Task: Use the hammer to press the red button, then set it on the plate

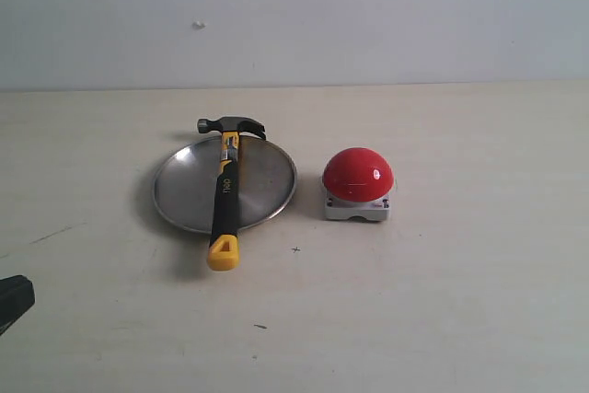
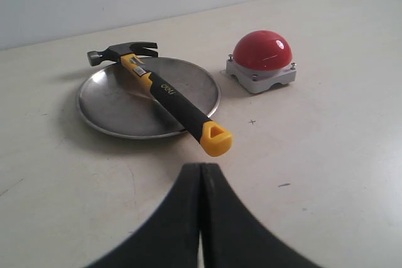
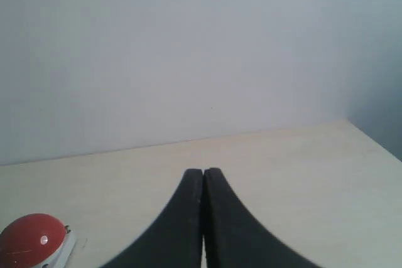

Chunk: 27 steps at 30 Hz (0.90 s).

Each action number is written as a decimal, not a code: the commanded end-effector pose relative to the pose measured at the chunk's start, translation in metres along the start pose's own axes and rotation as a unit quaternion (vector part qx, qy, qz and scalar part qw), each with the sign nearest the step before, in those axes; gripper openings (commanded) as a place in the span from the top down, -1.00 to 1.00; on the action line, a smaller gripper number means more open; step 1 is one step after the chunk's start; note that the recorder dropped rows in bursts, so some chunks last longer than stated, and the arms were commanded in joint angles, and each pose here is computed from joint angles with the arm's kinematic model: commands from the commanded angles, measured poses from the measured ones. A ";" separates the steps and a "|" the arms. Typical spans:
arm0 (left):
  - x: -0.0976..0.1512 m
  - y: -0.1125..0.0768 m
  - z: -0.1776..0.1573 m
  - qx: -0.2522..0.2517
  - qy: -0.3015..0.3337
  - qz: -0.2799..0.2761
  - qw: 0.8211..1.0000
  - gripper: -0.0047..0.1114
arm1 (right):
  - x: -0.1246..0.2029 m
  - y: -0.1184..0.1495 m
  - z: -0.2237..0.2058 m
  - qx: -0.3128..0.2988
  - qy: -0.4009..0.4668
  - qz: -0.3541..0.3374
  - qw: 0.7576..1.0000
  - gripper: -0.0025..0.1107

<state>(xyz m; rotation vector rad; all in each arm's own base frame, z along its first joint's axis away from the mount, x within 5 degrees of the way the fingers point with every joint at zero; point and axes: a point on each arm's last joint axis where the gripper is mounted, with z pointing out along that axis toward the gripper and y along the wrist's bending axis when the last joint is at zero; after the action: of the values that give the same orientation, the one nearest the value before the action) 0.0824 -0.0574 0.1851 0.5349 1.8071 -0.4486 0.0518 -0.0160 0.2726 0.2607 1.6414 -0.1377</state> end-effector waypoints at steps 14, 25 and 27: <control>-0.001 0.000 0.000 -0.002 -0.004 -0.006 1.000 0.92 | 0.074 -0.001 0.011 -0.016 0.031 -0.059 0.998 0.96; -0.001 0.000 0.000 -0.002 -0.004 -0.006 1.000 0.92 | 0.079 0.001 0.009 -0.028 0.026 0.000 0.999 0.96; -0.001 0.000 0.000 -0.002 -0.004 -0.006 1.000 0.92 | 0.079 0.000 0.009 -0.027 0.026 -0.005 0.999 0.96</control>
<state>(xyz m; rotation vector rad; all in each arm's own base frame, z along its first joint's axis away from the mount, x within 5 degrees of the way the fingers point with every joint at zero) 0.0824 -0.0574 0.1851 0.5349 1.8071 -0.4486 0.0547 -0.0106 0.1934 0.2184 1.7050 -0.0869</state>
